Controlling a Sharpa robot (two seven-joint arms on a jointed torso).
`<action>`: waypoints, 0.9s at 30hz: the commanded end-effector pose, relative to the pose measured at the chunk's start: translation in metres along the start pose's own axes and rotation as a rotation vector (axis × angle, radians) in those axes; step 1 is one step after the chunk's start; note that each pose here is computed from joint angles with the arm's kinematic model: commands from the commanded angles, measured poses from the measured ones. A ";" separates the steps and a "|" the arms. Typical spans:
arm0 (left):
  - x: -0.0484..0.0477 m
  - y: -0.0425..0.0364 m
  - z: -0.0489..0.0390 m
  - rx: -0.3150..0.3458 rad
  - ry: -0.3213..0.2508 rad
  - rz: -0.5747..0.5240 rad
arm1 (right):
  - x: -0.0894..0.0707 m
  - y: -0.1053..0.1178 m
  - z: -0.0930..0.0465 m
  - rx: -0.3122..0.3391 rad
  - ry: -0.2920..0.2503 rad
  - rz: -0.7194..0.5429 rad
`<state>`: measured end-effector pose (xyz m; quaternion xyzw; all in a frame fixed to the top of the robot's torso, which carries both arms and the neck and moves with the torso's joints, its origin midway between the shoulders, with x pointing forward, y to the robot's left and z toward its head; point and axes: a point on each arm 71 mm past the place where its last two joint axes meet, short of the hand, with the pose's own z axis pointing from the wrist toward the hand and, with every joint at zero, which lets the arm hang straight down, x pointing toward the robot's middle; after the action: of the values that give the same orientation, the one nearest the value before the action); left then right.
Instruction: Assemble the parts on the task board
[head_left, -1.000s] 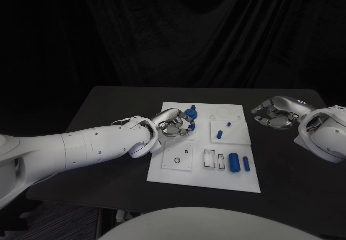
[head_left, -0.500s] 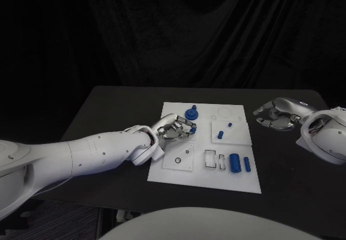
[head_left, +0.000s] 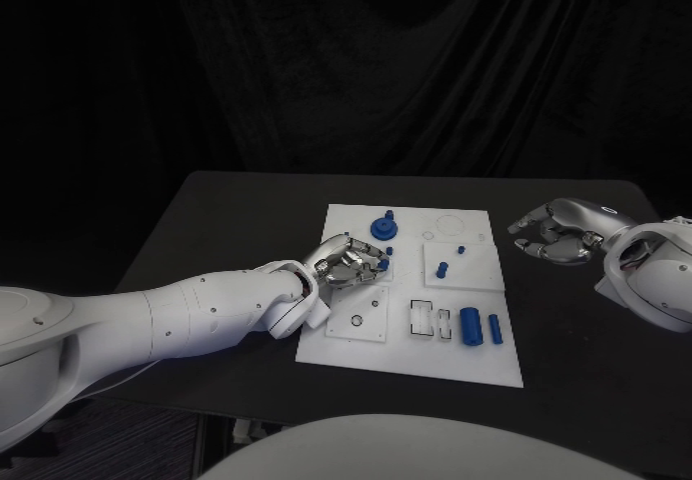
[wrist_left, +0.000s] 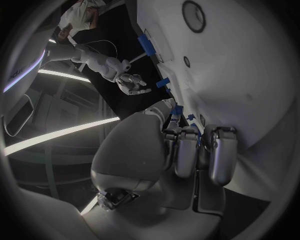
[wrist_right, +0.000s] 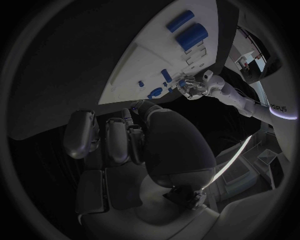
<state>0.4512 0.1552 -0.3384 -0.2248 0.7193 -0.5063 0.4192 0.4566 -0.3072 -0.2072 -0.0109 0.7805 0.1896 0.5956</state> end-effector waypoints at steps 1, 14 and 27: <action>0.0008 0.0058 -0.0005 -0.071 -0.013 -0.009 | 0.002 -0.001 -0.001 0.006 0.014 -0.002; 0.0025 0.0125 -0.0021 -0.155 0.007 0.003 | 0.003 -0.002 -0.002 0.009 0.019 -0.001; 0.0026 0.0175 -0.0035 -0.219 0.017 0.001 | 0.004 -0.003 -0.003 0.009 0.021 0.000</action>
<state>0.4541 0.1542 -0.3385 -0.2431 0.7438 -0.4700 0.4084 0.4543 -0.3095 -0.2101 -0.0103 0.7853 0.1877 0.5898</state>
